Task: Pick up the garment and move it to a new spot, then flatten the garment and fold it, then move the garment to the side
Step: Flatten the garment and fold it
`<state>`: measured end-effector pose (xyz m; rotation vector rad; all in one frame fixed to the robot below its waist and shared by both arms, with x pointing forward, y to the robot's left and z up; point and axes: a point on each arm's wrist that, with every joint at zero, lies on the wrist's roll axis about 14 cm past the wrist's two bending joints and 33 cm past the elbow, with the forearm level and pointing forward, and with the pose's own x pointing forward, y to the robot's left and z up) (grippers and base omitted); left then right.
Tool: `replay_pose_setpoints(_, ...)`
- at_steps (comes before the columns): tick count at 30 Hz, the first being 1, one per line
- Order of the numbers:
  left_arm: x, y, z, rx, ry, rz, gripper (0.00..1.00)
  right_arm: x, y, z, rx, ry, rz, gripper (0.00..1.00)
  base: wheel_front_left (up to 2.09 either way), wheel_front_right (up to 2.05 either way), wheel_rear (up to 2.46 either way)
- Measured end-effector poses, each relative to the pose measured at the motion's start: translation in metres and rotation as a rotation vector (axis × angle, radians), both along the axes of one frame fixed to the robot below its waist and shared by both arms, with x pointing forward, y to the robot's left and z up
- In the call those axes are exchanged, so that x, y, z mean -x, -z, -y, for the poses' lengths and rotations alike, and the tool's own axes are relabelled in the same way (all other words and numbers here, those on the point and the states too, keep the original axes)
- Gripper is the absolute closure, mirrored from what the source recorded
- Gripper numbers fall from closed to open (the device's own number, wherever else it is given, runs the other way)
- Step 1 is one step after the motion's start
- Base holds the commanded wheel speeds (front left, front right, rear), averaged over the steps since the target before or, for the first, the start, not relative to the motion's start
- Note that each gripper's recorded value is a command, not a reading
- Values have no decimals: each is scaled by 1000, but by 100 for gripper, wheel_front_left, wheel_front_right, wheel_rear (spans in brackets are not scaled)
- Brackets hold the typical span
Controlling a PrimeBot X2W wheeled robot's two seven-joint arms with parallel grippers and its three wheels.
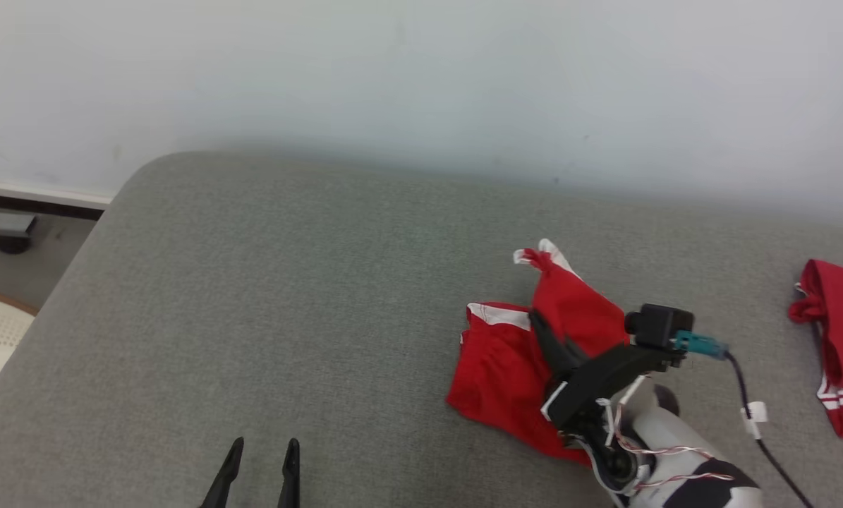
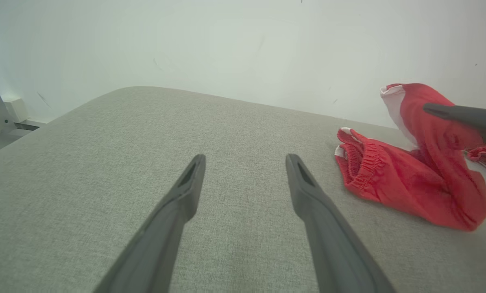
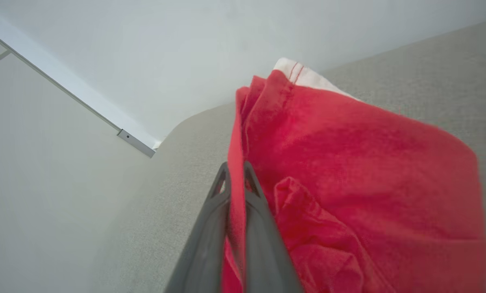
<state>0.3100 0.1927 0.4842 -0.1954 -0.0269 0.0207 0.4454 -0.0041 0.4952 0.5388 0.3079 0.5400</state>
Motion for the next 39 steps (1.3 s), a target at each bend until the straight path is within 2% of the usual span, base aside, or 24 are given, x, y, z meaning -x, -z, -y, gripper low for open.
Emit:
replay_pose_setpoints(6, 2, -3, -3, 15, -16, 10, 0, 8, 9, -41, -4, -74, -48, 100, 0, 0, 0)
replay_pose_setpoints(7, 4, -4, -5, 22, -27, 12, 0, 10, 26, -53, 30, -89, -89, 100, 0, 0, 0)
replay_pose_setpoints(13, 6, 0, -11, 27, -49, -1, 0, 9, 50, -54, 77, -68, -136, 100, 0, 0, 0)
replay_pose_setpoints(14, 5, -1, -12, 27, -52, -1, 0, 10, 50, -56, 74, -73, -139, 80, 0, 0, 0)
replay_pose_setpoints(15, 4, -1, -13, 25, -53, 1, 0, 11, 49, -58, 67, -77, -136, 51, 0, 0, 0)
replay_pose_setpoints(16, 3, -2, -13, 25, -53, 2, 0, 11, 41, -62, 34, -76, -120, 0, 0, 0, 0)
replay_pose_setpoints(23, 1, -3, -12, 25, -46, 8, 0, 3, 1, -55, -66, -57, -8, 0, 0, 0, 0)
replay_pose_setpoints(25, 2, -2, -12, 25, -47, 7, 0, -3, -7, -38, -85, -21, 22, 0, 0, 0, 0)
replay_pose_setpoints(28, -2, -5, -13, 23, -44, 17, 0, -19, -23, 11, -65, 67, 110, 0, 0, 0, 0)
replay_pose_setpoints(31, -2, -2, -13, 24, -42, 5, 0, -29, -21, 59, -51, 178, 124, 0, 0, 0, 0)
replay_pose_setpoints(32, -2, 0, -13, 24, -44, 0, 0, -31, -18, 75, 6, 198, 148, 78, 0, 0, 0)
replay_pose_setpoints(33, -2, 0, -14, 24, -46, -1, 0, -30, -14, 77, 27, 197, 150, 100, 0, 0, 0)
replay_pose_setpoints(39, -5, 0, -18, 16, -59, -3, 0, -11, 35, 47, 160, 95, 84, 100, 0, 0, 0)
